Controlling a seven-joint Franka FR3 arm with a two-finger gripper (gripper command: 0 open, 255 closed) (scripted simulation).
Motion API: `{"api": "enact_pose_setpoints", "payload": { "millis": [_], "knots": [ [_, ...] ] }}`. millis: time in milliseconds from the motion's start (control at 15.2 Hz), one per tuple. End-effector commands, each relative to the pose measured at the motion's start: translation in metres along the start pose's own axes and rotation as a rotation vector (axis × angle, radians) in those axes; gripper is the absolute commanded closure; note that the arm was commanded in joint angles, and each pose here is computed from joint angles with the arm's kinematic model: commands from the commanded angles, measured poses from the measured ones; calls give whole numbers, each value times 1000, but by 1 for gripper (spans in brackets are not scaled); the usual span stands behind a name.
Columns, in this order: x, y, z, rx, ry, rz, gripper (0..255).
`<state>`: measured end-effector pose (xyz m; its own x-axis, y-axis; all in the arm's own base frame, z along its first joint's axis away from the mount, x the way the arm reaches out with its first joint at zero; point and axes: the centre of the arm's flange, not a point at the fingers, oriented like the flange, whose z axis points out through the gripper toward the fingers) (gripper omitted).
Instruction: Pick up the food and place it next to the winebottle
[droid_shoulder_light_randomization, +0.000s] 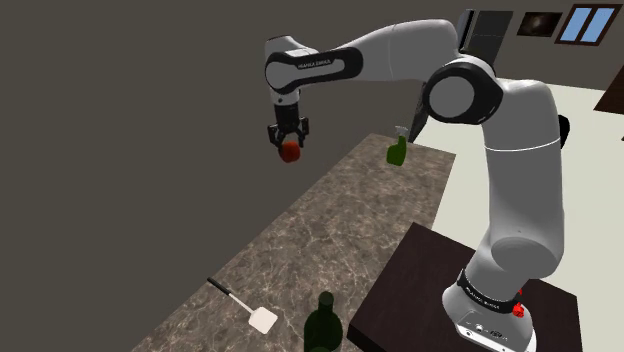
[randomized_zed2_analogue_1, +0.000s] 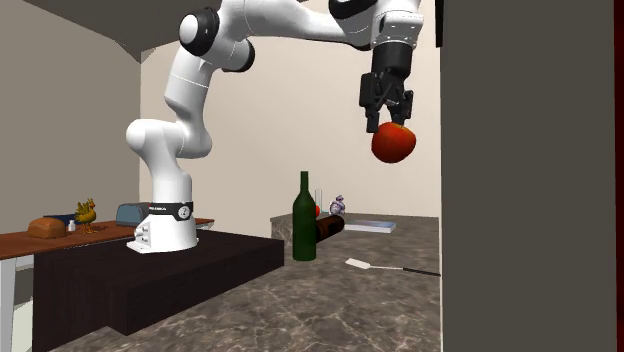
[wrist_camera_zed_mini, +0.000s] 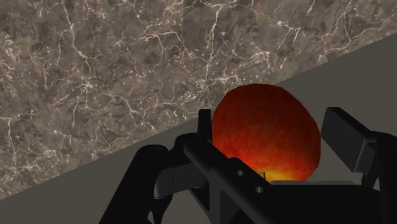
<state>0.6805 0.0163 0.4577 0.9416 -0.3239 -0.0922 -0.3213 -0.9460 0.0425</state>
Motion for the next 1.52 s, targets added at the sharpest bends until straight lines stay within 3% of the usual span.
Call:
{"api": "enact_pose_setpoints", "payload": {
  "millis": [0,726,1452],
  "knots": [
    [0,0,-11,0,0,0,255],
    [-5,2,-64,0,0,0,255],
    [-112,-96,-58,0,0,0,255]
  ]
}}
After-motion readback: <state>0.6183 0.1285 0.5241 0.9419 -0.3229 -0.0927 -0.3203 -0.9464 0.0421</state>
